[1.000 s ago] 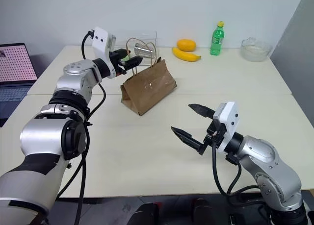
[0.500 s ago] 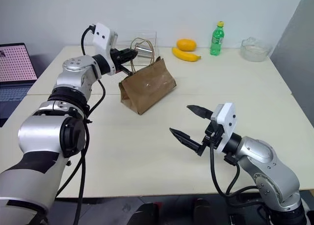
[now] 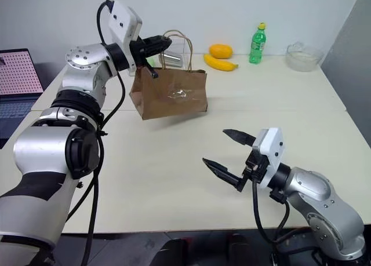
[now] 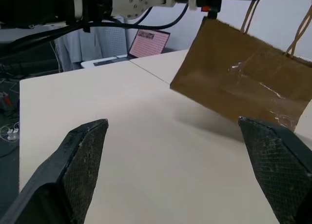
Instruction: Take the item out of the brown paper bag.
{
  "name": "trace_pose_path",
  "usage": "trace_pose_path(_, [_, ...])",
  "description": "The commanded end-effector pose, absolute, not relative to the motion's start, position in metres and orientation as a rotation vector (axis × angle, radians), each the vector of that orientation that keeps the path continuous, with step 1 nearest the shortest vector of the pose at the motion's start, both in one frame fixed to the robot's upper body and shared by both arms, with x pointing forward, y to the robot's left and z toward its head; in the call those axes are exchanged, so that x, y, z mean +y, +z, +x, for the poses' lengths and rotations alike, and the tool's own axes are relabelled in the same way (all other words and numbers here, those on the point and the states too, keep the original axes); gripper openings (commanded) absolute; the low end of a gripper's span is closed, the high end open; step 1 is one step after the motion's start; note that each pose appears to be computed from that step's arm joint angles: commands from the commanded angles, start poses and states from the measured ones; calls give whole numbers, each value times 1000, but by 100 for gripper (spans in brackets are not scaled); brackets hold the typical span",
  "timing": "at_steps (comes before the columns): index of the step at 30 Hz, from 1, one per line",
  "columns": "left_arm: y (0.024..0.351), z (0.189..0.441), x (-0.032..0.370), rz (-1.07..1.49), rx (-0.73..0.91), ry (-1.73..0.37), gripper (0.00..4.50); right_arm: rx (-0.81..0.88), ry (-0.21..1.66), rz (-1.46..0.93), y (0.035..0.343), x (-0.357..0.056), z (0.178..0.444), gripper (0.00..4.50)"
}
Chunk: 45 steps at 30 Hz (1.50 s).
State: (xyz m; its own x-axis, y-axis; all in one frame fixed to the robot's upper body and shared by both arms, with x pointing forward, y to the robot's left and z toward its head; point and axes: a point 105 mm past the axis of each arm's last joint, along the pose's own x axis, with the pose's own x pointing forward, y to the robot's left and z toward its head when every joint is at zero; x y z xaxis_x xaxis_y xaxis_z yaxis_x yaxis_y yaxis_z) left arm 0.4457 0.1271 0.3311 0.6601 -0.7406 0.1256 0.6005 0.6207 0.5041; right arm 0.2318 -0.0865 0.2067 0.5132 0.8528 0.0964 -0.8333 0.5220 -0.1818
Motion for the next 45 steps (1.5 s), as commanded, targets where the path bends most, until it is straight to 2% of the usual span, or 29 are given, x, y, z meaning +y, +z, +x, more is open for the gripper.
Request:
trace_pose_path(1, [370,431,112,442,-484,-844,5,-239,998,-144,219,-90,221,450])
trace_pose_path(22, [336,436,78,306,-353,-975,5,-192,750,-147,210,-117,224,450])
trace_pose_path(37, [313,440,89,250,-268,-982,5,-196,741,-139,211,-117,228,450])
trace_pose_path(45, [314,437,92,256,-258,-1000,5,-200,748,-138,212,-115,229,450])
